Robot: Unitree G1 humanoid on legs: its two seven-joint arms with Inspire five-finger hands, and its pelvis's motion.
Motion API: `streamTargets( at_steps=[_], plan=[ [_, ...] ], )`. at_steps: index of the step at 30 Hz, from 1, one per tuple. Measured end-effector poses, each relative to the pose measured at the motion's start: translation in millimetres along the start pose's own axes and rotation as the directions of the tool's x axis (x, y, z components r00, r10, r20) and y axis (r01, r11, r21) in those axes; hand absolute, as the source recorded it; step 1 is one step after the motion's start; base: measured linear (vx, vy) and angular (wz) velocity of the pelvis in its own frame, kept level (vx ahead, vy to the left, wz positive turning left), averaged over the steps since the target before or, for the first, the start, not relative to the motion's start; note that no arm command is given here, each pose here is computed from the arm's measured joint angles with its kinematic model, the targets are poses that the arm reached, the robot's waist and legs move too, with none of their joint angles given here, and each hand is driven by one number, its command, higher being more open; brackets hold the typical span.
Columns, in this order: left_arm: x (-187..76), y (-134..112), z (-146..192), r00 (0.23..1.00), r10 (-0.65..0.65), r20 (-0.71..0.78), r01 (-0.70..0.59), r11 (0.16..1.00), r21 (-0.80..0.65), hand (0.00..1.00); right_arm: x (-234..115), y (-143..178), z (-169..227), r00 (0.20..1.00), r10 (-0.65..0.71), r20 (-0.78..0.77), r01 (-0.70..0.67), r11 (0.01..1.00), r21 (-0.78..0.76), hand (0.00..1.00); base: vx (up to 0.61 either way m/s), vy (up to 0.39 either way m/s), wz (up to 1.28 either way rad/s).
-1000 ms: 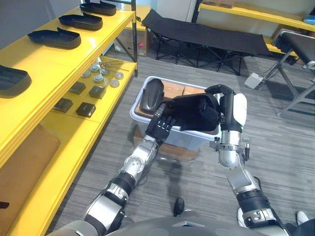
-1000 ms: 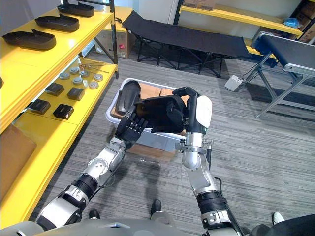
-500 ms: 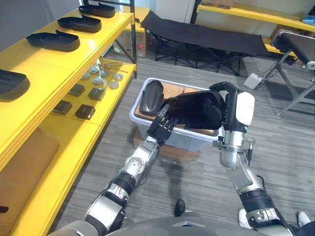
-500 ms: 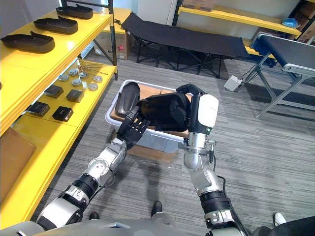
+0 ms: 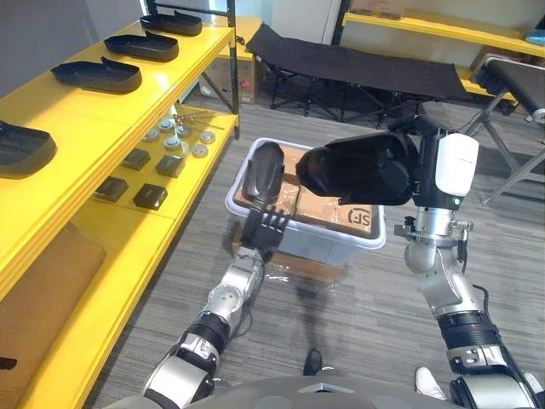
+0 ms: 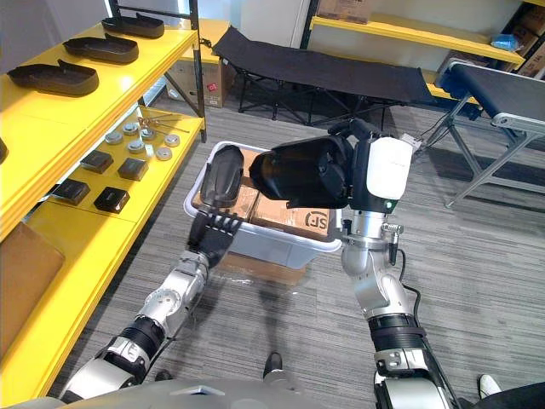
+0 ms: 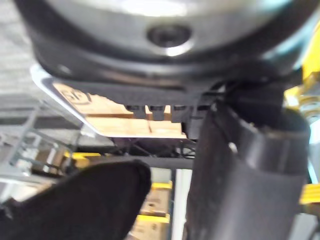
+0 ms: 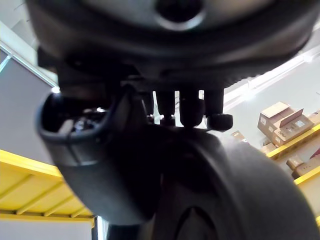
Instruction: Walk over and take three plastic housings, then place them on the shelf
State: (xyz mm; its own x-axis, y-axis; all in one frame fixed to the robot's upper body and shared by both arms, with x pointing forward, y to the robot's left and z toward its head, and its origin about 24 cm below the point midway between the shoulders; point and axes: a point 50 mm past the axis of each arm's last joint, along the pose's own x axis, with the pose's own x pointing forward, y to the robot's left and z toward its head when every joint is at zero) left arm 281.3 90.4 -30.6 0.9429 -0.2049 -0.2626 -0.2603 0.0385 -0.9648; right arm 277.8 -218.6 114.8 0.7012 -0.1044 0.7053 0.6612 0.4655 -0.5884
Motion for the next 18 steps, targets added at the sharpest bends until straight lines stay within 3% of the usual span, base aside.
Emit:
streamTargets(
  at_steps=[6,12,18],
  plan=[
    [-0.7,-6.7,17.0,0.982,-0.115,0.151,0.138,0.979,-0.152,1.0,0.1,-0.5,-0.5,1.0,-0.002,-0.003,0.002,1.0,0.0,0.0,0.05,-0.001,-0.02],
    [-0.4,-6.3,16.7,0.979,-0.104,0.175,0.135,0.975,-0.176,1.0,-0.5,-0.4,0.3,1.0,-0.001,0.006,0.0,1.0,0.009,0.0,0.01,0.005,-0.02],
    [0.5,-3.7,10.2,0.993,-0.056,0.102,0.069,0.99,-0.124,1.0,0.7,-3.8,9.2,0.996,-0.053,0.066,0.048,0.997,0.066,0.0,-0.02,0.001,0.01]
  ],
)
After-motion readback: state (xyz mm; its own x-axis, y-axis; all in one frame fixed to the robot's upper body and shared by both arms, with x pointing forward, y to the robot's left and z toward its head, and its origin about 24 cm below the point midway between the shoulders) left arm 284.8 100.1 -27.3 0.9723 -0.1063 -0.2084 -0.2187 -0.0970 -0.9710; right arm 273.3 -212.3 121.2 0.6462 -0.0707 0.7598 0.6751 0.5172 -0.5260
